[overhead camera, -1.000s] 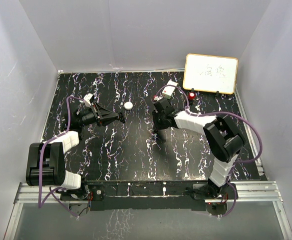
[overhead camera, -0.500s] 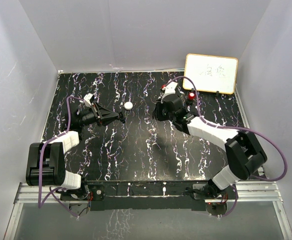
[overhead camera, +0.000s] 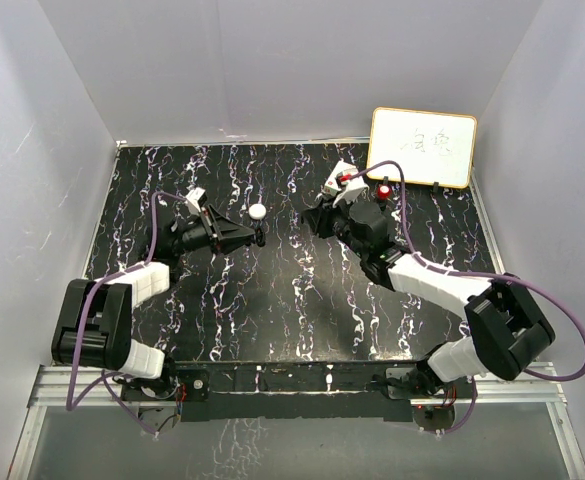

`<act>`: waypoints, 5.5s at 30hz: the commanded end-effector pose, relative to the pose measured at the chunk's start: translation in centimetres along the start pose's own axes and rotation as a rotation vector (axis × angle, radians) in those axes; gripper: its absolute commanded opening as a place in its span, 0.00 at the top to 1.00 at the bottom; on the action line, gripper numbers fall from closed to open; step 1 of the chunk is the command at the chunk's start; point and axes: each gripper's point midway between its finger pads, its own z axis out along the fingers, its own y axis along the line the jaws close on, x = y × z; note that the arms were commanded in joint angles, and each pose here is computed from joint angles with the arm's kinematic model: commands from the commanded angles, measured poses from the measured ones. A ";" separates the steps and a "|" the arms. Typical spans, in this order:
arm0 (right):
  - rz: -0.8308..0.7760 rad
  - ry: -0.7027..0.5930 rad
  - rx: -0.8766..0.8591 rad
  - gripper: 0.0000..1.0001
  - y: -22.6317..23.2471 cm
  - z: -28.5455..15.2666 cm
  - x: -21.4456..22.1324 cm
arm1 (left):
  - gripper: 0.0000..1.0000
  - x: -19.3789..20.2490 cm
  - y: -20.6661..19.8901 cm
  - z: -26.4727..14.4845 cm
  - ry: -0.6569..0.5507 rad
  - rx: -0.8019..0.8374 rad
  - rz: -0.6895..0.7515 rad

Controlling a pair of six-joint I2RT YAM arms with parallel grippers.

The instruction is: Insert the wireless bluetooth earbuds into the charging case

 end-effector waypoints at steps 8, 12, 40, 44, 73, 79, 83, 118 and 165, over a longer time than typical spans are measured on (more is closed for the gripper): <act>-0.057 -0.311 -0.220 1.00 4.0 -2.2 -6.1 | 1.00 0.1 -0.6 2.2 -0.004 0.040 -0.013; -0.074 -0.348 -0.271 1.00 4.7 -2.7 -6.3 | 1.00 0.2 -0.6 2.7 0.004 0.049 -0.028; -0.194 -0.485 -0.421 1.00 8.1 -4.2 -5.9 | 1.00 0.5 -2.5 5.6 0.046 0.081 -0.053; -0.203 -0.481 -0.425 1.00 8.1 -4.1 -5.4 | 1.00 0.6 -2.9 5.7 0.046 0.089 -0.047; -0.251 -0.466 -0.444 1.00 8.3 -3.6 -4.1 | 1.00 1.3 -3.8 5.8 0.051 0.091 -0.042; -0.273 -0.461 -0.442 1.00 8.2 -3.5 -3.7 | 1.00 1.3 -3.7 5.8 0.050 0.079 -0.046; -0.286 -0.460 -0.443 1.00 8.2 -3.5 -3.5 | 1.00 1.3 -3.7 5.9 0.050 0.074 -0.053; -0.339 -0.460 -0.421 1.00 7.9 -3.1 -2.9 | 1.00 1.8 -4.3 5.7 0.064 0.063 -0.058; -0.373 -0.452 -0.391 1.00 7.1 -2.9 -2.2 | 1.00 1.9 -4.5 5.5 0.061 0.059 -0.067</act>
